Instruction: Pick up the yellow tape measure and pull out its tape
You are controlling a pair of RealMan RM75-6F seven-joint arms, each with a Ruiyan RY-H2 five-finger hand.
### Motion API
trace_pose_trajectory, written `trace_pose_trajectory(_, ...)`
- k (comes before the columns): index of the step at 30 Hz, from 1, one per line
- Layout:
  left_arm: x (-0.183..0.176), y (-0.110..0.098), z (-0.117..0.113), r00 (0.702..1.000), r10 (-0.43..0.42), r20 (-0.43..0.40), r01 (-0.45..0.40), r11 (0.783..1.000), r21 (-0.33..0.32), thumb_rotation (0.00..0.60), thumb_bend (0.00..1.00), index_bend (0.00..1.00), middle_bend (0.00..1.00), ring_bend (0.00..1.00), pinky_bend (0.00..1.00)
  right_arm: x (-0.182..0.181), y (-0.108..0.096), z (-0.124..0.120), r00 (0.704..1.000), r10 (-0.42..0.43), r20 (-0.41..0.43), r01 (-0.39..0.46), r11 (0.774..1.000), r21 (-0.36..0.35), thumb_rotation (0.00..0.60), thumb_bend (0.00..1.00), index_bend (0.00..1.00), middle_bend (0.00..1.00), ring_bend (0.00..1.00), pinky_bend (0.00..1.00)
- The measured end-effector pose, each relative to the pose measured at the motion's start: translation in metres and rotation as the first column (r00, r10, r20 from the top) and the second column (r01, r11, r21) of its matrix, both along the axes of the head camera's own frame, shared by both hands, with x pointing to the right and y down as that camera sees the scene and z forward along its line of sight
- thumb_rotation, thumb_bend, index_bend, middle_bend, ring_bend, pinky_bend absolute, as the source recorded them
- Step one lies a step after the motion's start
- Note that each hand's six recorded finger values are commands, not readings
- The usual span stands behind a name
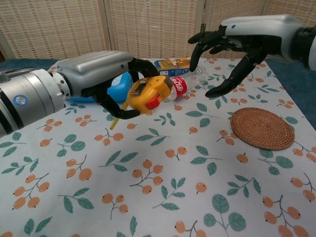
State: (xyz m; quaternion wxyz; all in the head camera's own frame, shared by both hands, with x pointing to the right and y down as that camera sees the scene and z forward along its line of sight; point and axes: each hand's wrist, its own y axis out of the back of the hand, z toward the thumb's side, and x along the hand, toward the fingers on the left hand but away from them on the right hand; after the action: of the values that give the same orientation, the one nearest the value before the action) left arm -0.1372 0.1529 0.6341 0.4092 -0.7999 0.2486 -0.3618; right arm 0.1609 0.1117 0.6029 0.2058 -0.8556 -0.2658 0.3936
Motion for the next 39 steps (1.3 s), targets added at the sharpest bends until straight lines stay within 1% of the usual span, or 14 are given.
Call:
trace_pose_trajectory(10, 0.017, 0.002, 0.001, 1.000, -0.001, -0.013, 0.001, 1.000, 0.023, 0.600, 0.39, 0.54, 0.52, 0.44, 0.11, -0.015, 0.001, 0.011, 1.000, -0.021, -0.009, 0.021, 1.000, -0.013, 0.600, 0.20, 0.44, 0.03, 0.06, 0.00)
trace_pose_trajectory(18, 0.022, 0.004, 0.000, 1.000, 0.004, -0.017, -0.003, 1.000, 0.026, 0.600, 0.39, 0.54, 0.52, 0.44, 0.11, -0.018, 0.002, 0.014, 1.000, -0.023, -0.010, 0.023, 1.000, -0.015, 0.600, 0.20, 0.45, 0.04, 0.07, 0.00)
trace_pose_trajectory(25, 0.025, 0.006, 0.003, 1.000, 0.014, -0.003, -0.014, 0.999, 0.032, 0.600, 0.39, 0.54, 0.52, 0.44, 0.10, -0.021, 0.003, 0.016, 1.000, -0.027, -0.007, 0.026, 0.999, -0.020, 0.600, 0.20, 0.45, 0.04, 0.07, 0.00)
trace_pose_trajectory(34, 0.025, 0.004, 0.006, 1.000, 0.010, 0.005, -0.010, 1.000, 0.016, 0.600, 0.39, 0.54, 0.52, 0.44, 0.10, -0.022, 0.006, 0.019, 0.999, -0.032, -0.013, 0.031, 0.999, -0.032, 0.600, 0.20, 0.47, 0.06, 0.09, 0.00)
trace_pose_trajectory(39, 0.024, 0.002, 0.006, 1.000, 0.002, 0.006, -0.002, 1.000, 0.015, 0.600, 0.39, 0.54, 0.52, 0.44, 0.10, -0.021, 0.008, 0.021, 0.999, -0.034, -0.016, 0.033, 0.999, -0.039, 0.600, 0.20, 0.52, 0.08, 0.10, 0.00)
